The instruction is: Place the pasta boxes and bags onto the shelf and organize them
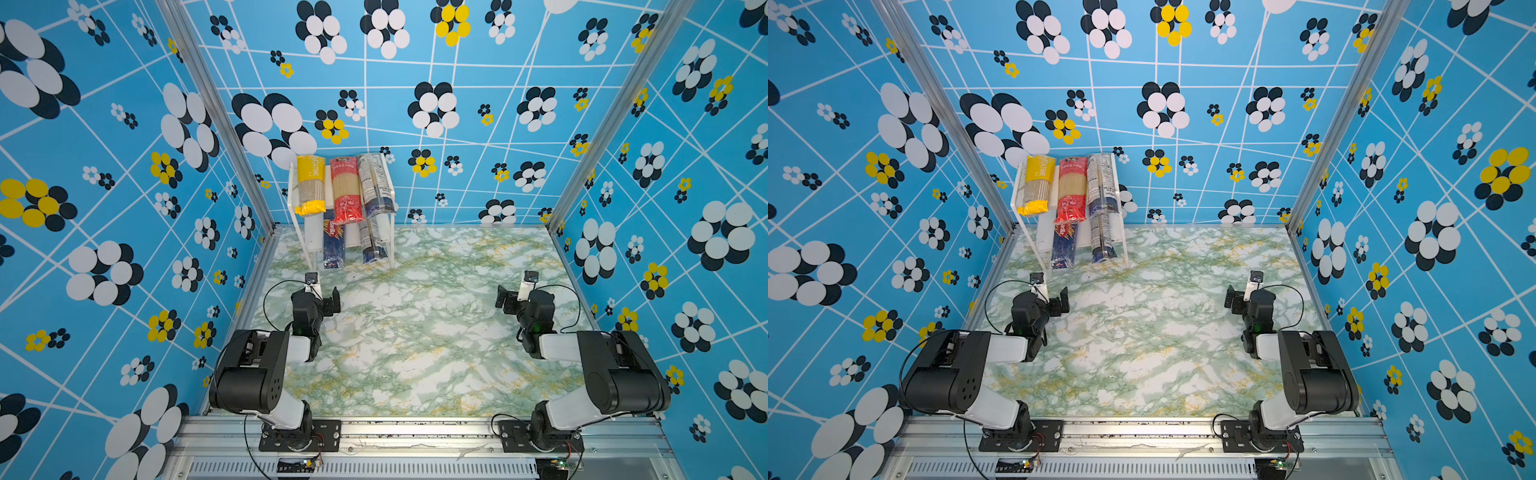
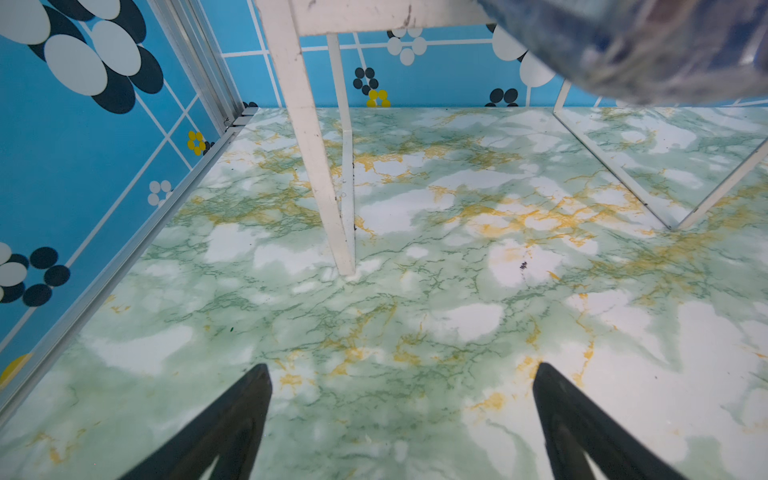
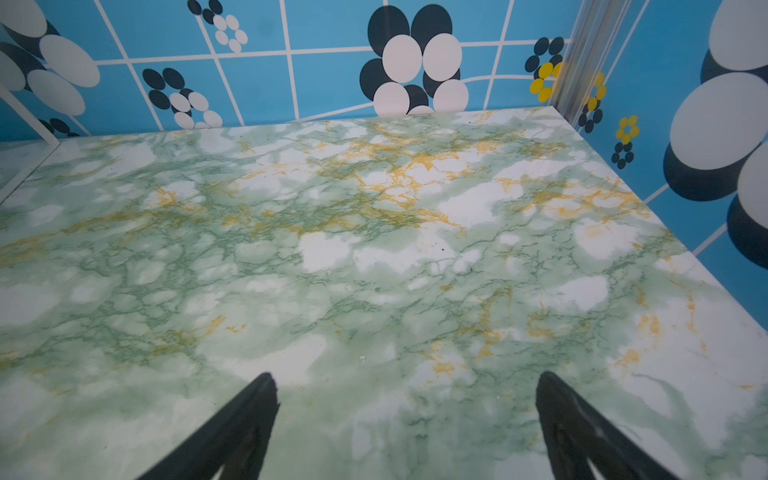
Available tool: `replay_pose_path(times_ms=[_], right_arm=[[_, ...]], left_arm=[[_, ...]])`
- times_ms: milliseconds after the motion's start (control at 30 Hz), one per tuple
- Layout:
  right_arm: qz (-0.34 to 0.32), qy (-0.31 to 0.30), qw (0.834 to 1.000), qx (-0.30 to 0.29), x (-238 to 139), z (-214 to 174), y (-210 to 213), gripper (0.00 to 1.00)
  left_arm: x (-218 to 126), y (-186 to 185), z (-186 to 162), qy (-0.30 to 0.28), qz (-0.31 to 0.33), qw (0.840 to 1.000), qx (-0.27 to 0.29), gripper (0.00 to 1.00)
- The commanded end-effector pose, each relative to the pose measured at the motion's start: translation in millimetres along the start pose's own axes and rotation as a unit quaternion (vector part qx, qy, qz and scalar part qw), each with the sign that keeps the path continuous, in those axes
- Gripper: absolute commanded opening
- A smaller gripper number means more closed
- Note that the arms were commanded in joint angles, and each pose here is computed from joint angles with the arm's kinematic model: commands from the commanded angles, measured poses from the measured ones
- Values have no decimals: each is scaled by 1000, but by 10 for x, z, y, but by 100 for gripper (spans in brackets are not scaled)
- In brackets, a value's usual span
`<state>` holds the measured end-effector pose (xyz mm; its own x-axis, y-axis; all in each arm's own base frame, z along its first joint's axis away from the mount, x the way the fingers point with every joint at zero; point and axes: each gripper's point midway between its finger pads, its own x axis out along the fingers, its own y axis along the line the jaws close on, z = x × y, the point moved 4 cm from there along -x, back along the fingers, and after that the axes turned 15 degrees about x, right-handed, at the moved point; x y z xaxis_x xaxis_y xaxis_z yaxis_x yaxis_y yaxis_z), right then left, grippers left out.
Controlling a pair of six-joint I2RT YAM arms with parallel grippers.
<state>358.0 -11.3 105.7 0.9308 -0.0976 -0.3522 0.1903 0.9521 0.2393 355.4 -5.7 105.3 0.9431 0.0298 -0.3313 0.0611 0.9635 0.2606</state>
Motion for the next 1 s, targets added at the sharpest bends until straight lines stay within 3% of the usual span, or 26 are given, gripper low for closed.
replay_pose_path(times_ms=[0,967], right_arm=[[-4,-10,1000,-8,-6,10,9,99],[-5,-8,1000,-6,8,12,9,99]], left_arm=[[21,10,46,-5,6,1000,6,99],[27,14,43,-4,4,1000,4,99]])
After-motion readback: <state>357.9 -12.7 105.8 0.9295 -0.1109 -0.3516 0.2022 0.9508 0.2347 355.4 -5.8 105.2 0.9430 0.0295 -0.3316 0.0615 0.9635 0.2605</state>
